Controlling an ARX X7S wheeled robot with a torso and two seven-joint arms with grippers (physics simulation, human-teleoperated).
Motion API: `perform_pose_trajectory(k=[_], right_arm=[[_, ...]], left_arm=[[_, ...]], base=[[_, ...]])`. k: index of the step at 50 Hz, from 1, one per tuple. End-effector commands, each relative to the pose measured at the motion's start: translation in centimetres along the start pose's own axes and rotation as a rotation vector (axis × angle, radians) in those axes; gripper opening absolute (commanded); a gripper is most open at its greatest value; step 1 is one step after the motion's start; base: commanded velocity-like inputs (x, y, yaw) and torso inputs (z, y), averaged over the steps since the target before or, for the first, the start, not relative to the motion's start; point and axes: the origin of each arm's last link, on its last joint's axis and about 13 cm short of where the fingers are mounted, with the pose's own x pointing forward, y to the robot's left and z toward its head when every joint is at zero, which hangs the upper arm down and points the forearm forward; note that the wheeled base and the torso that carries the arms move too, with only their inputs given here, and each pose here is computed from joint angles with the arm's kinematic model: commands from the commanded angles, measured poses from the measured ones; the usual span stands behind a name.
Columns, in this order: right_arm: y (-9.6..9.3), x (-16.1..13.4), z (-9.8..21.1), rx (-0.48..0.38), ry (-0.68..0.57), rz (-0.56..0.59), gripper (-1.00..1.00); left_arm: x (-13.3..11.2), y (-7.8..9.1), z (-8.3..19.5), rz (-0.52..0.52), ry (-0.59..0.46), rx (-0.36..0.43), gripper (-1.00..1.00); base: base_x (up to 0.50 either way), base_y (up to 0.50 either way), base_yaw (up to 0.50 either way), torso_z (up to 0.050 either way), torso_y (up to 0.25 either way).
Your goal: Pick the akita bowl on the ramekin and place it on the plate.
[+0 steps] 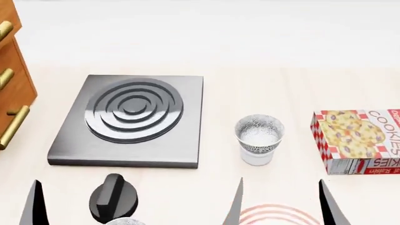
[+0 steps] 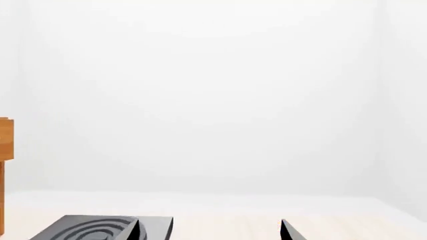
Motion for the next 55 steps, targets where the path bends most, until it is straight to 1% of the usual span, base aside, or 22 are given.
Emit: perform_pose_trajectory(k=[1, 2, 8, 25, 27, 30, 32, 33, 34, 35, 36, 41, 43, 44, 45, 47, 48, 49, 50, 52, 53, 55], right_arm=[[-0.01, -0.05, 0.03, 0.0, 0.002, 0.003, 1.0], [0.05, -0.16, -0.53, 0.0, 0.002, 0.004, 1.0], [0.02, -0.22, 0.24, 0.018, -0.037, 0.016, 1.0], [0.18, -0.34, -0.52, 0.012, -0.031, 0.032, 1.0], [0.13, -0.21, 0.15, 0.012, -0.031, 0.03, 1.0], [0.18, -0.34, -0.59, 0.012, -0.031, 0.031, 1.0], [0.14, -0.21, 0.16, 0.011, -0.03, 0.031, 1.0], [0.14, -0.2, 0.2, 0.012, -0.03, 0.031, 1.0], [0.14, -0.21, 0.17, 0.011, -0.03, 0.031, 1.0], [0.14, -0.21, 0.15, 0.011, -0.029, 0.031, 1.0], [0.13, -0.22, 0.16, 0.011, -0.029, 0.031, 1.0], [0.19, -0.35, -0.46, 0.01, -0.028, 0.032, 1.0], [0.15, -0.24, 0.16, 0.011, -0.027, 0.032, 1.0], [0.23, -0.35, -0.52, 0.011, -0.026, 0.033, 1.0], [0.18, -0.24, -0.04, 0.011, -0.025, 0.033, 1.0], [0.21, -0.2, 0.09, 0.012, -0.024, 0.035, 1.0], [0.22, -0.2, 0.03, 0.011, -0.023, 0.036, 1.0], [0.19, -0.2, 0.06, 0.012, -0.022, 0.034, 1.0], [0.19, -0.22, 0.04, 0.012, -0.022, 0.034, 1.0], [0.22, -0.33, -0.4, 0.012, -0.023, 0.034, 1.0], [0.16, -0.24, 0.07, 0.013, -0.023, 0.032, 1.0], [0.19, -0.35, -0.41, 0.009, -0.022, 0.03, 1.0]], left_arm=[[-0.09, -0.06, 0.08, -0.015, 0.0, -0.012, 1.0], [-0.08, -0.07, 0.06, -0.016, 0.002, -0.012, 1.0], [-0.08, -0.06, 0.08, -0.019, 0.007, -0.017, 1.0], [-0.12, -0.1, 0.07, -0.023, 0.012, -0.019, 1.0], [-0.13, -0.11, 0.08, -0.023, 0.012, -0.02, 1.0], [-0.12, -0.1, 0.07, -0.023, 0.012, -0.02, 1.0], [-0.11, -0.09, 0.09, -0.024, 0.012, -0.021, 1.0], [-0.11, -0.09, 0.09, -0.023, 0.011, -0.022, 1.0], [-0.22, -0.06, 0.27, -0.028, -0.01, -0.055, 1.0], [-0.2, -0.07, 0.26, -0.019, -0.017, -0.026, 1.0], [-0.23, -0.1, 0.23, -0.021, -0.012, -0.025, 1.0], [-0.17, -0.08, 0.16, -0.014, -0.012, -0.035, 1.0], [-0.21, -0.13, 0.18, -0.016, -0.01, -0.036, 1.0], [-0.23, -0.15, 0.2, -0.018, -0.014, -0.05, 1.0], [-0.18, -0.1, 0.23, -0.019, -0.002, -0.071, 1.0], [-0.17, -0.13, 0.2, -0.017, -0.007, -0.044, 1.0], [-0.15, -0.12, 0.23, -0.02, 0.0, -0.062, 1.0], [0.01, -0.06, 0.0, -0.004, 0.021, -0.023, 1.0], [0.03, -0.1, -0.04, -0.005, 0.005, -0.013, 1.0], [-0.1, -0.12, 0.05, -0.016, 0.003, -0.041, 1.0], [-0.09, -0.11, 0.05, -0.011, -0.002, -0.026, 1.0], [-0.14, -0.01, 0.12, -0.015, 0.001, -0.038, 1.0]], base=[[0.5, 0.0, 0.0, 0.05, 0.0], [0.5, 0.0, 0.0, 0.05, 0.0], [0.17, 0.0, 0.0, 0.05, 0.0], [0.0, 0.0, 0.0, 0.05, 0.0], [0.0, 0.0, 0.0, 0.05, 0.0], [0.0, 0.0, 0.0, 0.05, 0.0], [0.0, 0.0, 0.0, 0.05, 0.0], [0.0, 0.0, 0.0, 0.05, 0.0], [0.0, 0.0, 0.0, 0.05, 0.0], [0.0, 0.0, 0.0, 0.027, 0.0], [0.0, 0.0, 0.0, 0.0, 0.0], [0.0, 0.0, 0.0, 0.0, 0.0], [0.0, 0.0, 0.0, 0.0, 0.0], [0.0, 0.0, 0.0, 0.0, 0.0], [0.0, 0.0, 0.0, 0.0, 0.0], [0.0, 0.0, 0.0, 0.0, 0.0], [0.0, 0.0, 0.0, 0.0, 0.0], [0.0, 0.0, 0.0, 0.0, 0.0], [0.0, 0.0, 0.0, 0.0, 0.0], [0.0, 0.0, 0.0, 0.0, -0.126], [0.0, 0.0, 0.0, 0.0, -0.25], [0.0, 0.0, 0.0, 0.0, -0.25]])
